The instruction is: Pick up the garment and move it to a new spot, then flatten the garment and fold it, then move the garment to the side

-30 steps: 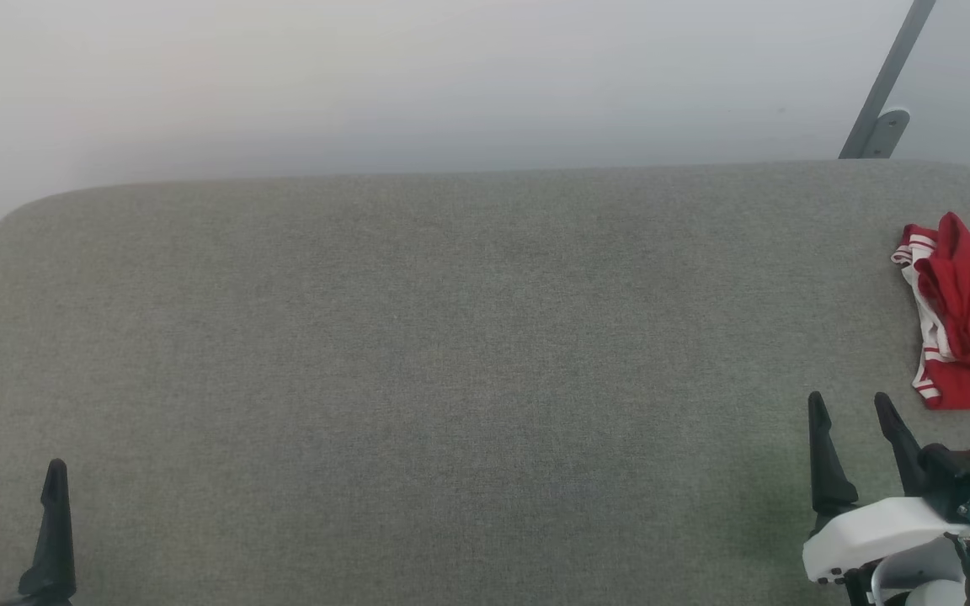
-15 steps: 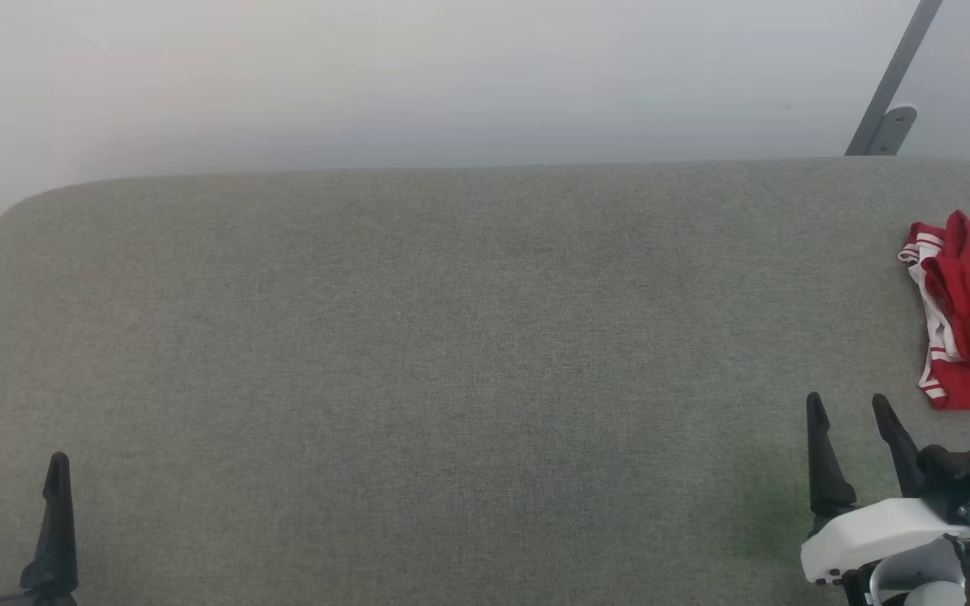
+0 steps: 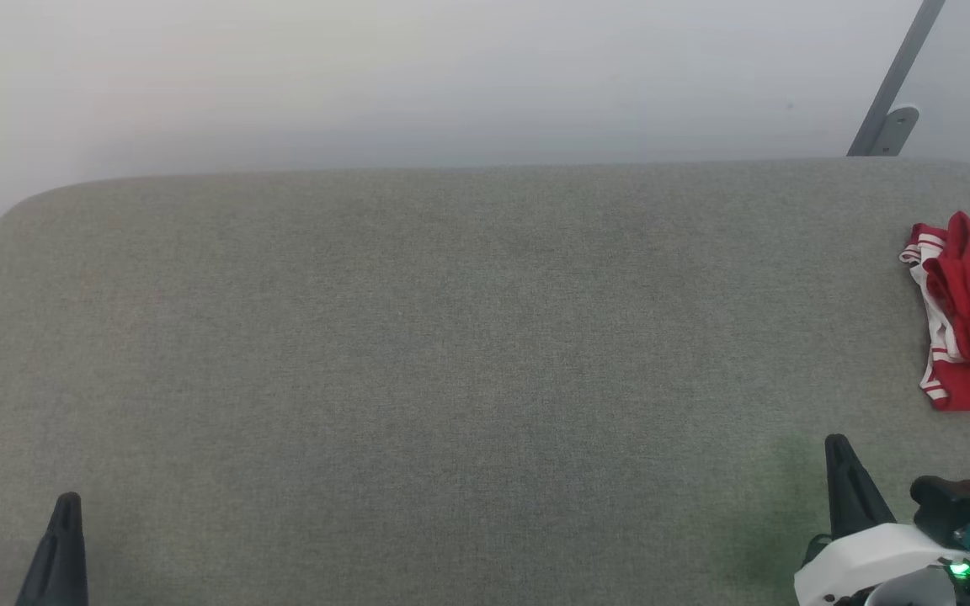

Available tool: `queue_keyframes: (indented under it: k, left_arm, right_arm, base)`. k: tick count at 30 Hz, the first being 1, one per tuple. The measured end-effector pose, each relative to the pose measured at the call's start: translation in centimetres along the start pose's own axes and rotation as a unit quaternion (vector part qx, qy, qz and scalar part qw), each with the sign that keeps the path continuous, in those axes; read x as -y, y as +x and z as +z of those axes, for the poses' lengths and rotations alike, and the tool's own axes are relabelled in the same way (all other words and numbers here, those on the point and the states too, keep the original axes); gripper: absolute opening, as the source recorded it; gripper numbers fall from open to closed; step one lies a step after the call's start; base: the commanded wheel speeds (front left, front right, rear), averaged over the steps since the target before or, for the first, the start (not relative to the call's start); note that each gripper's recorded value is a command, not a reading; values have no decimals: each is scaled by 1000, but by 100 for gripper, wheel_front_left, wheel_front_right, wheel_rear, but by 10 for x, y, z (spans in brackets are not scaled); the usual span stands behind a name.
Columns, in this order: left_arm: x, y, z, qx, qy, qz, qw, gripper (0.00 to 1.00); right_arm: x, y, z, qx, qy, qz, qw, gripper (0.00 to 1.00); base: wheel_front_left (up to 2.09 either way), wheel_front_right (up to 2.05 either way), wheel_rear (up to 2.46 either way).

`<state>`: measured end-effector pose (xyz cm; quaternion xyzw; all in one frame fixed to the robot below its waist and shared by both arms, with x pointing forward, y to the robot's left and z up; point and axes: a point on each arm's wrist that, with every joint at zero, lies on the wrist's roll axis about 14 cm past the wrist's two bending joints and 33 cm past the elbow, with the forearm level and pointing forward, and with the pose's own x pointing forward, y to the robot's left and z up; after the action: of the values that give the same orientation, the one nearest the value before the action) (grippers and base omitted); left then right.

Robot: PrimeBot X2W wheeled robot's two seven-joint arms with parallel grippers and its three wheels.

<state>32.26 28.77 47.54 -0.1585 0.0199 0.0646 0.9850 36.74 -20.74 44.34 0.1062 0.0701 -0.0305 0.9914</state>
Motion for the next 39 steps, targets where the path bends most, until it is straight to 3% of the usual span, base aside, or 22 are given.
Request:
queue_keyframes:
  k: [18,39]
  left_arm:
    - [10,11,-7,-8,-143,18,990,0]
    - [29,23,-11,-15,-276,16,961,0]
  right_arm:
    - [1,3,9,6,158,-14,987,0]
    - [-2,6,19,12,303,-11,953,0]
  base:
    - [0,0,0]
    - [0,0,0]
